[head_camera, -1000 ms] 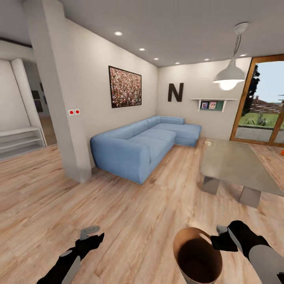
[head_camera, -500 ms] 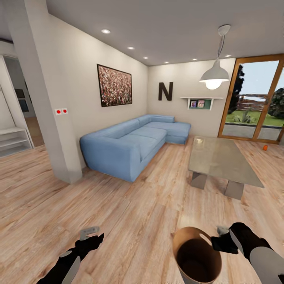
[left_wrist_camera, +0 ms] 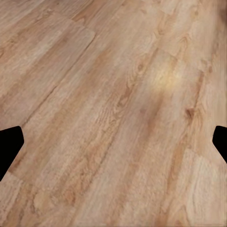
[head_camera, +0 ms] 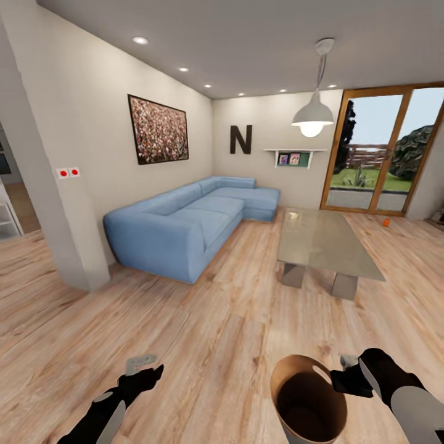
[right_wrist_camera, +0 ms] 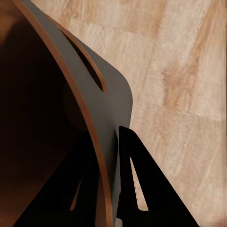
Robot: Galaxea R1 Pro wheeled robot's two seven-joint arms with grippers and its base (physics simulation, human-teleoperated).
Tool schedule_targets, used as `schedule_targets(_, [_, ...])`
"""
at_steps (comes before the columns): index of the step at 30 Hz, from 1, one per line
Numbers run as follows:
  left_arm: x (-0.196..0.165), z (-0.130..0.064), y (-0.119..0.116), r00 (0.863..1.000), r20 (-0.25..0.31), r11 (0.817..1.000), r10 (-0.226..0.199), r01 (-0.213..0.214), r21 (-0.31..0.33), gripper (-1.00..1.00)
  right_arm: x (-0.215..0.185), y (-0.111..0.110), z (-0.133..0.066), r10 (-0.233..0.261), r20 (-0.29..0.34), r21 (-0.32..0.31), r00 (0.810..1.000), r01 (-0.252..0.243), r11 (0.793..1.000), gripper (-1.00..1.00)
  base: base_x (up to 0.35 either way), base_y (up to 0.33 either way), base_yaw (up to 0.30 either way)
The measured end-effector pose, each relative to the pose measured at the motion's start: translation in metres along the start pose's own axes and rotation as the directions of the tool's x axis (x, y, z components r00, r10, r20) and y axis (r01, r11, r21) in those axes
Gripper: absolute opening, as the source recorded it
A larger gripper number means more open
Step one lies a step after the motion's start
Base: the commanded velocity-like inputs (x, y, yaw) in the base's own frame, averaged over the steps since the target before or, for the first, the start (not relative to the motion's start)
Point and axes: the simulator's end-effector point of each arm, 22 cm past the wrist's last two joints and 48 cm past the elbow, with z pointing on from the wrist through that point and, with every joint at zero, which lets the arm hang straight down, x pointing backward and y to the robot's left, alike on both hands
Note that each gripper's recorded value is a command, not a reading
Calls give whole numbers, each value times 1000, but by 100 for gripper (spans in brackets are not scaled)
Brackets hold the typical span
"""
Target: Put the three can of soda from the living room inside the tash can in the kitchen.
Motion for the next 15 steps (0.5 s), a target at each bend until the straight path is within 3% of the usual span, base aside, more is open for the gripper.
schedule_targets(8, [4, 1, -10, 1000, -9, 999, 4, -4, 48, 100, 2, 0, 3, 6, -6, -4, 1000, -6, 1000, -100, 95, 236, -210])
schedule_targets(15, [7, 2, -11, 1000, -12, 999, 3, -2, 53, 100, 3, -1, 4, 4, -10, -1, 1000, -4, 1000, -100, 23, 91, -215])
